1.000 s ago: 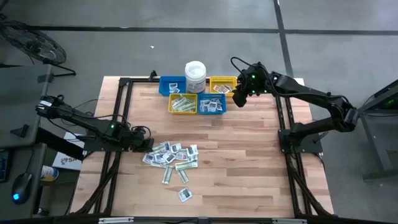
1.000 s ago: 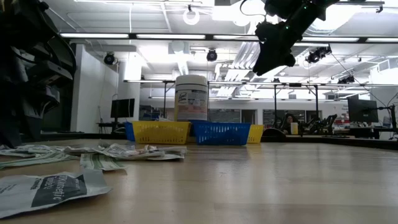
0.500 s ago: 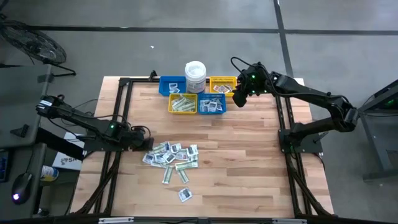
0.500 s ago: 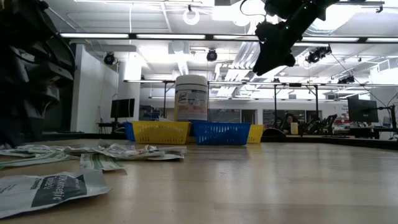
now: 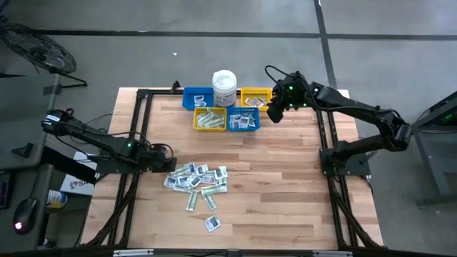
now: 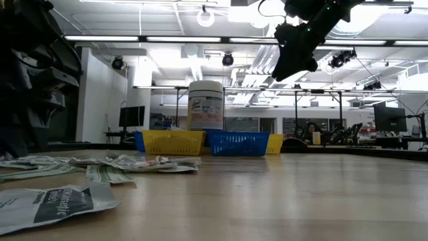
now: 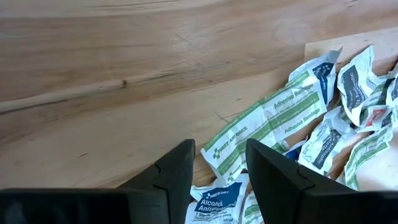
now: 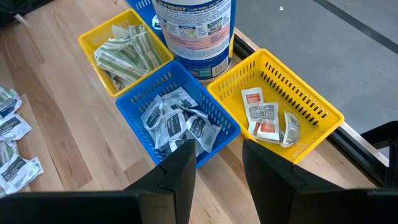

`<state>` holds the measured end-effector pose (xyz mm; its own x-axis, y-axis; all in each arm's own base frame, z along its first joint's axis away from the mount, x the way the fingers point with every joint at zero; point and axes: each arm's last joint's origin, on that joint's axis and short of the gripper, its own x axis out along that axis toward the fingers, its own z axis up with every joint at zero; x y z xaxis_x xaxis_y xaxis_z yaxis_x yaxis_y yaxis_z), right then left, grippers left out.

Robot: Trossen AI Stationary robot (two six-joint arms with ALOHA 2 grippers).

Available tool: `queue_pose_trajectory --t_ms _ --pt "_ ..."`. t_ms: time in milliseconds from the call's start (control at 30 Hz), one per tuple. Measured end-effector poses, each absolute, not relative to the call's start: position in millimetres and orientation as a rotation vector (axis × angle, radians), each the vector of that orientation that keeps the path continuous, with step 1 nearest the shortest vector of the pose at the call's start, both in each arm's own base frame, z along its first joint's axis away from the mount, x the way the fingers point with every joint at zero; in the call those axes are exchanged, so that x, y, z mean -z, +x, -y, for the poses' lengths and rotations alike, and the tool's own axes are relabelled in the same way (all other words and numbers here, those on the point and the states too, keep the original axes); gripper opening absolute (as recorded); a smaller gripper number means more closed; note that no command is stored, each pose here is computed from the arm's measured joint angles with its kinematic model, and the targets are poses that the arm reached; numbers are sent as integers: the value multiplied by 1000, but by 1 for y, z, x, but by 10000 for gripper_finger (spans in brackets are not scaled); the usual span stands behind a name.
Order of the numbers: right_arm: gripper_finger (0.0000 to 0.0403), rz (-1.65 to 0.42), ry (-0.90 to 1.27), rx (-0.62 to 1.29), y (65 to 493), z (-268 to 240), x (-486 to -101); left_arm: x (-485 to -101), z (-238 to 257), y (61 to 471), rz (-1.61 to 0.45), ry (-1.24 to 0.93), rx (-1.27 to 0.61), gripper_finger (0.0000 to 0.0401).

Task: Pick & Place First Aid Supplies
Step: Put the green bandage pad into the left yellow bin

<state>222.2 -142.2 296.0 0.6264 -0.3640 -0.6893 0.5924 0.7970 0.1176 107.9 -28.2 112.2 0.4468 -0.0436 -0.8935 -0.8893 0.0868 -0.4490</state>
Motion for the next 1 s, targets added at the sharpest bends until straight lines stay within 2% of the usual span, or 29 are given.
queue_pose_trajectory --t_ms 1000 --pt "126 -701 360 550 224 139 -296 -113 32 115 -928 -1361 -661 152"
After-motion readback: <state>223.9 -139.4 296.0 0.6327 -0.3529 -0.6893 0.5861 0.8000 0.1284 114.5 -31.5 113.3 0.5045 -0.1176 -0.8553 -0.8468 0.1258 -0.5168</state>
